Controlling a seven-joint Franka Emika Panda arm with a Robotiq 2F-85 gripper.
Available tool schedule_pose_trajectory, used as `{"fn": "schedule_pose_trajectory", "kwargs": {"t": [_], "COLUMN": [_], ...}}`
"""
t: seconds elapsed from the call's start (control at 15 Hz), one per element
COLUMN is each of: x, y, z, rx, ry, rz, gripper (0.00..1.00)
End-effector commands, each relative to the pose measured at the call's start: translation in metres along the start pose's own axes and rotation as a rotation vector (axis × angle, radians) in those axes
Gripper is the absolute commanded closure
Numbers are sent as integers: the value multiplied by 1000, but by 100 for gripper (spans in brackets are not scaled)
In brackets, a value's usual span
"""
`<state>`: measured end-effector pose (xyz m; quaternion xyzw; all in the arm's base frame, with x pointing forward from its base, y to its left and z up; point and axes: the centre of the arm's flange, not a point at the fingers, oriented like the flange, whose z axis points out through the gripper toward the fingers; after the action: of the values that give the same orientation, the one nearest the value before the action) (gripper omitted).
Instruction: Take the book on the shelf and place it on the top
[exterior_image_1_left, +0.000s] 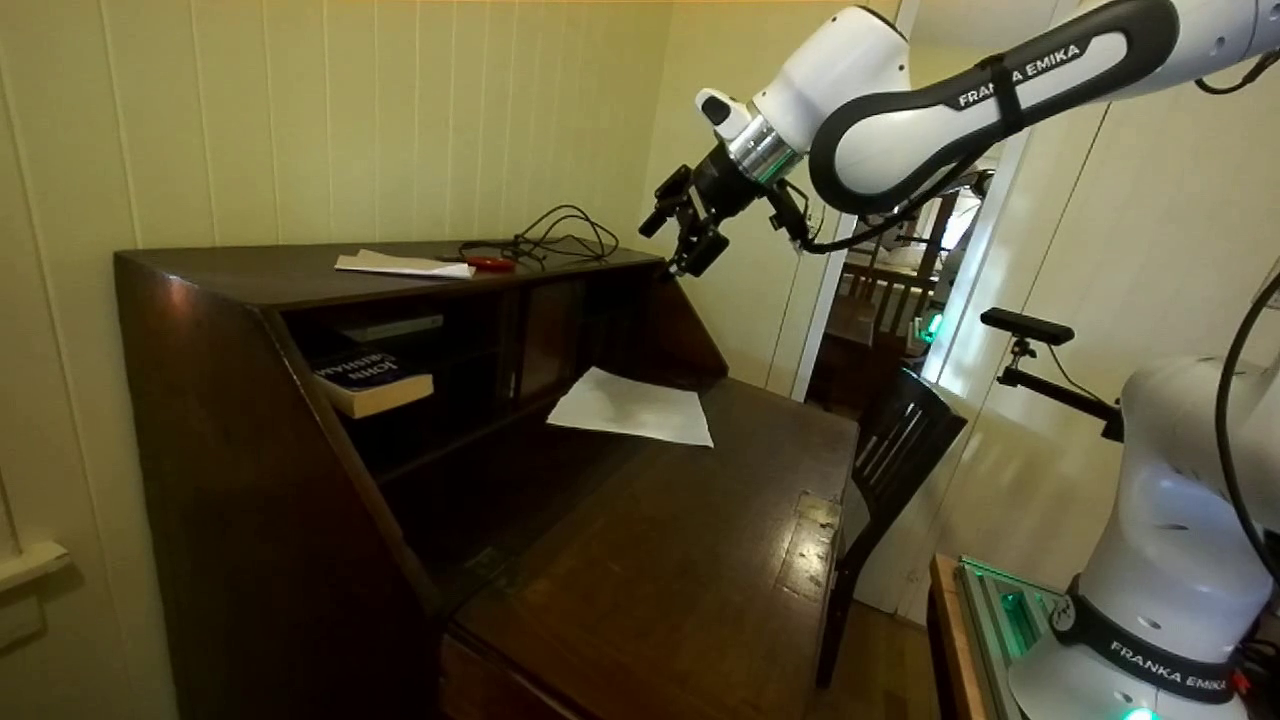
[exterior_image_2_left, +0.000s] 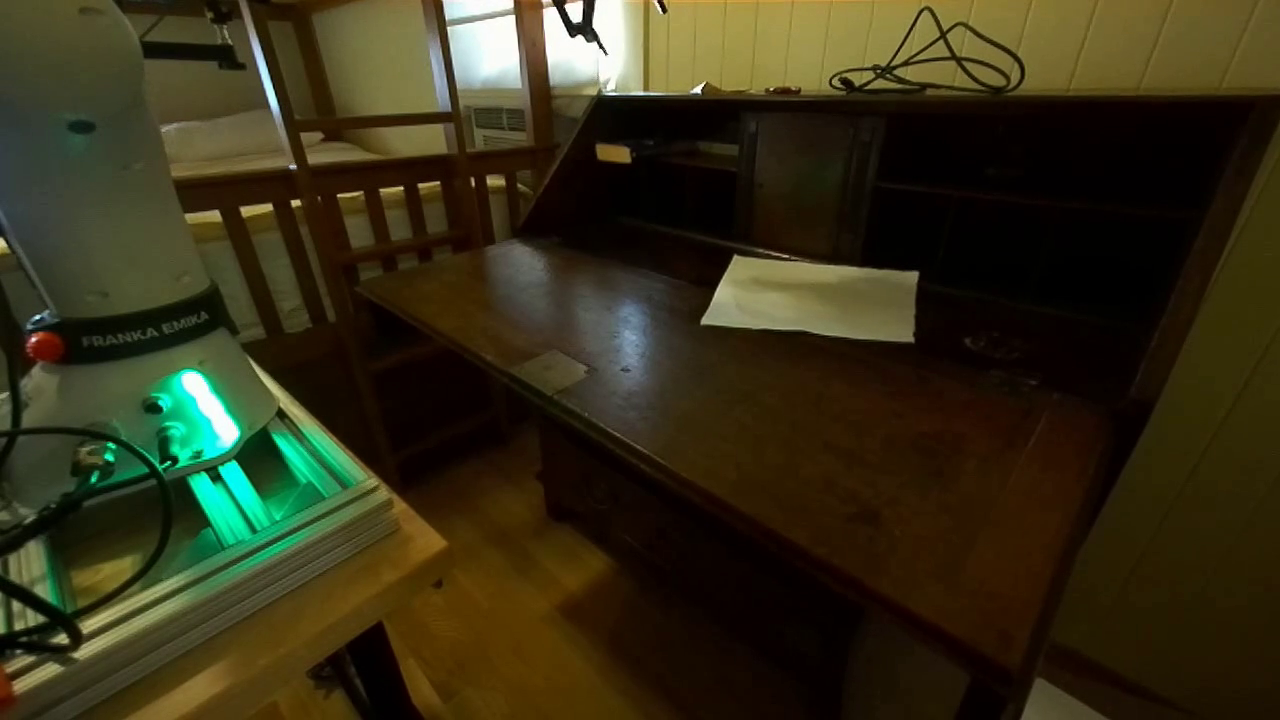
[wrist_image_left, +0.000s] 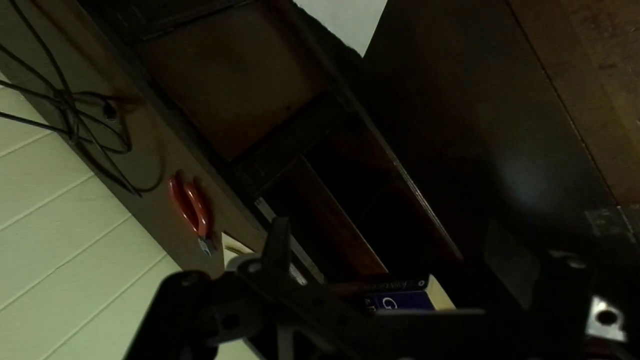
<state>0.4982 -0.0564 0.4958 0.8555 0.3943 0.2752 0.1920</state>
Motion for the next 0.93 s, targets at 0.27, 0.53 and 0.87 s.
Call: {"fn": "schedule_pose_trajectory", "kwargs": {"t": [0.27, 0.53, 0.87], "x": [112, 146, 157], "y": [-79, -122, -123], "z": [49, 94, 151], "rx": [158, 171, 109], "ry": [-56, -193, -406], "rz": [-311, -484, -681], "gripper": [0, 0, 0]}}
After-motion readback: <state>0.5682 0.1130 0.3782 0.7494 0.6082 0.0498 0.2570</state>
